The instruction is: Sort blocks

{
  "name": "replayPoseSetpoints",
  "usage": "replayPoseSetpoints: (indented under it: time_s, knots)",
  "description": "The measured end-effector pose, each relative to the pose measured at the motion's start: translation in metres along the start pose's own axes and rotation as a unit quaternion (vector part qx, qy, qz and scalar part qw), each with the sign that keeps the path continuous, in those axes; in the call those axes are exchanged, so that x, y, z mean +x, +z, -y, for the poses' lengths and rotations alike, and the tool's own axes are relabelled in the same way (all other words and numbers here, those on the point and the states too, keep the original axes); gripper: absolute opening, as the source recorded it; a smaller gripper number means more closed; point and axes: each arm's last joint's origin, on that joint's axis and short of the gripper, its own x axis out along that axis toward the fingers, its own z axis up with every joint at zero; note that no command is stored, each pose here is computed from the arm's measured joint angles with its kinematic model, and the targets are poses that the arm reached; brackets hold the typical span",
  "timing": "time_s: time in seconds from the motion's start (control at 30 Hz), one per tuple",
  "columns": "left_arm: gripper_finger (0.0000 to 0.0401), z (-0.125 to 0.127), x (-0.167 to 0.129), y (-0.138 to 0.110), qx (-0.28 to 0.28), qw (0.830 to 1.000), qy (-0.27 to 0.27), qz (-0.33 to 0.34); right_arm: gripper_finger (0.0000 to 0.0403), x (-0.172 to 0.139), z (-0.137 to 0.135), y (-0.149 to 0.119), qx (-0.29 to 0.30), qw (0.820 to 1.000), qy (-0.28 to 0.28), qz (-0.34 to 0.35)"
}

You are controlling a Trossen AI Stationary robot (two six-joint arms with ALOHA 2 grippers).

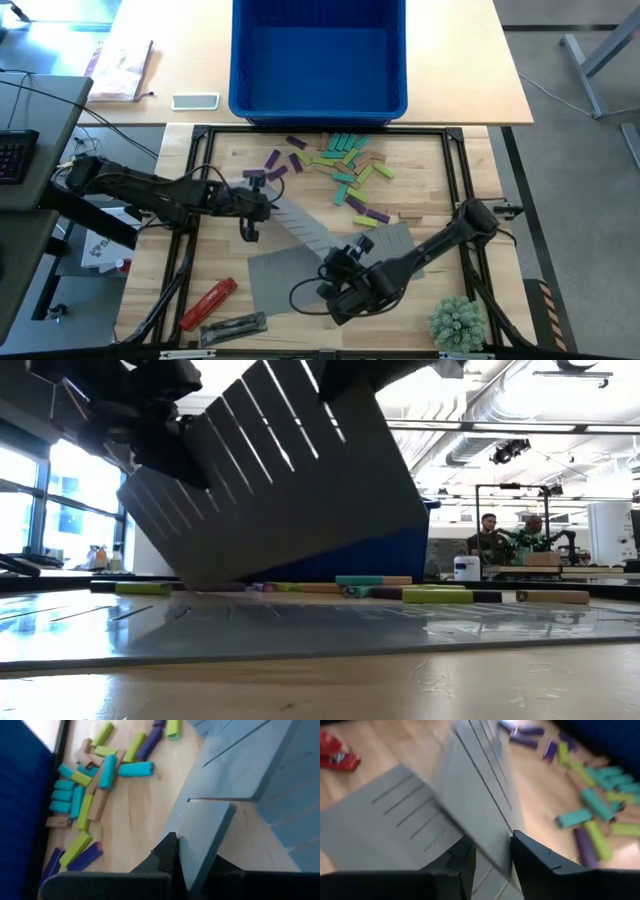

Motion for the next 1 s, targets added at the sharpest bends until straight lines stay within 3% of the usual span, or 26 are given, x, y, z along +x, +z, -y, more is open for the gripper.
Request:
replayPoseSetpoints:
  time_s: [0.4, 0.73, 1.0]
  knots:
    - [0.0000, -0.006, 0.002, -0.002, 0.002, 1.000, -0.001, 0.000, 0.0159, -0.015, 0.029, 0.053, -0.054, 0.996, 0.013, 0.076]
    - [0.0000, -0.006, 0.002, 0.004, -0.016, 0.999, -0.011, 0.030, 0.0202, 0.044, 0.048, 0.117, -0.138, 0.977, 0.082, 0.141]
    - [0.0000, -0.006, 0.002, 0.004, -0.033, 0.999, -0.012, 0.031, 0.0200, 0.085, 0.067, 0.123, -0.150, 0.973, 0.155, 0.078]
